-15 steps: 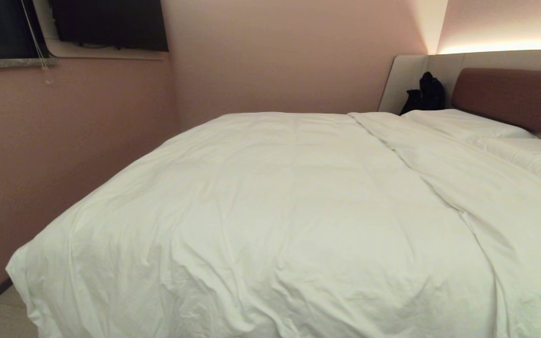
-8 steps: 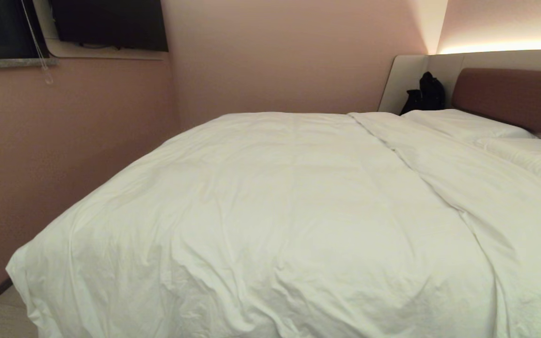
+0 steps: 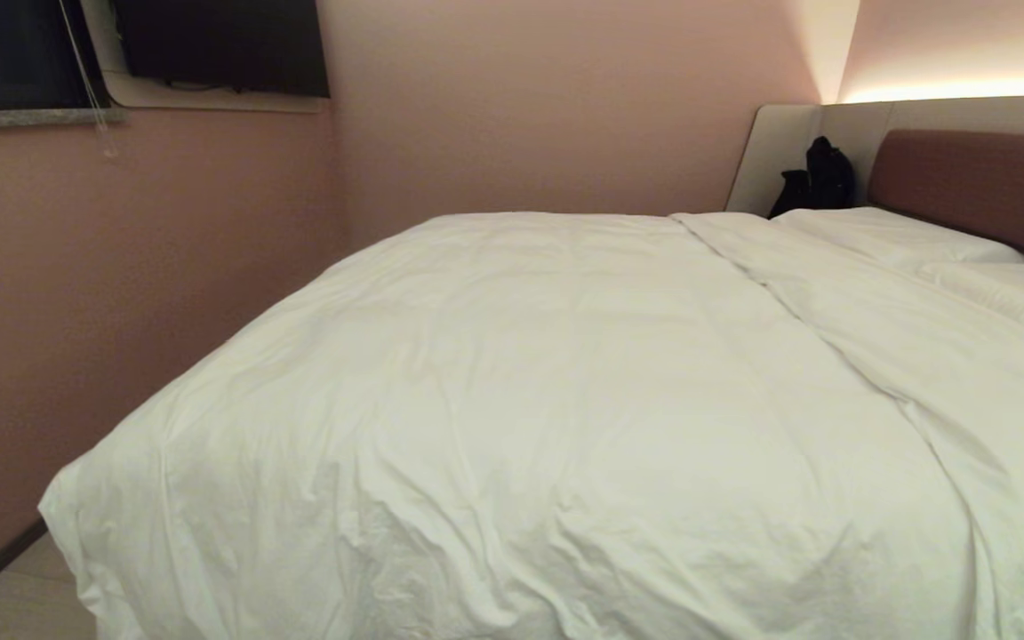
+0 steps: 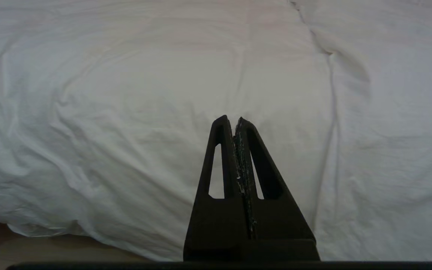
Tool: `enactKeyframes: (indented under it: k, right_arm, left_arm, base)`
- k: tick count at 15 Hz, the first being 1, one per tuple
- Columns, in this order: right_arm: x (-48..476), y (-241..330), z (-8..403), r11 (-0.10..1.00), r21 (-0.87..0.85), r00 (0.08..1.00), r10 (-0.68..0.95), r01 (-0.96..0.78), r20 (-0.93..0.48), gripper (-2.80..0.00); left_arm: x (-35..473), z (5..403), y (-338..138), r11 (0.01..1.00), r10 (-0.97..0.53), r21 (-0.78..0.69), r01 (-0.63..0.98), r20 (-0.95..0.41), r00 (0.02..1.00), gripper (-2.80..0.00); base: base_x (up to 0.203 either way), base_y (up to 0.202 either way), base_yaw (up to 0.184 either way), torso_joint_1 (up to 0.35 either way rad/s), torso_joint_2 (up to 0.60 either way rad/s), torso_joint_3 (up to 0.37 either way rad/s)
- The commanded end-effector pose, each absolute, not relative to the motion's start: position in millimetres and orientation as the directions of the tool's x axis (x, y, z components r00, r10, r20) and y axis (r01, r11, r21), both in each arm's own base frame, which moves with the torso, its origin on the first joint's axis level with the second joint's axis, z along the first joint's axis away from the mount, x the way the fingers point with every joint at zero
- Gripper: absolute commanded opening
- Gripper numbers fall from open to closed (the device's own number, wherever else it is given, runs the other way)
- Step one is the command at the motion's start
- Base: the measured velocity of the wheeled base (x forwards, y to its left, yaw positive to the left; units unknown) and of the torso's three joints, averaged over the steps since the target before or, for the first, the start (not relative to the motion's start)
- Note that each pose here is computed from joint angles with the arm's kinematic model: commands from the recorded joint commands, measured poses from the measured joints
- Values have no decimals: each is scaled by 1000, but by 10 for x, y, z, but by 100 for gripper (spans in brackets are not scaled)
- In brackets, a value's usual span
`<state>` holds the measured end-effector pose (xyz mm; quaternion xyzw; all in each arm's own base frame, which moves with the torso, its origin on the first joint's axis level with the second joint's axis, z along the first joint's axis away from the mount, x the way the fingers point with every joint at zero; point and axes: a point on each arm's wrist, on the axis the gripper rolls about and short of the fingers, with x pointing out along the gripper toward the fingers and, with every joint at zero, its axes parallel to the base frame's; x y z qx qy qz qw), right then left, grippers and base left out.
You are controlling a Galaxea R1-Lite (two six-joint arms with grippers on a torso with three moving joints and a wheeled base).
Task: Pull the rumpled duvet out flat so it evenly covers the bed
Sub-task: Flatten the corners of the folded blanket
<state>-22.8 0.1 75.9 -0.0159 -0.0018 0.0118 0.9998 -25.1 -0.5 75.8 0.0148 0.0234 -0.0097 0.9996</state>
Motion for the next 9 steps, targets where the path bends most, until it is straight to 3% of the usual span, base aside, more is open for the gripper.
enactKeyframes:
  k: [1,9]
  right_arm:
    - [-227,1,758,999,-32,1000,25,-24,2,-280]
    - [-227,1,758,999,-32,1000,26,-25,2,-280]
  left_arm:
    - [-251,759,-6,999,-18,30,20,-48,999,-280]
    - [-251,759,-6,999,-18,28,20,-48,999,-280]
  base:
    - [0,197,-1,2,2,3]
    - [0,196,0,2,2,1]
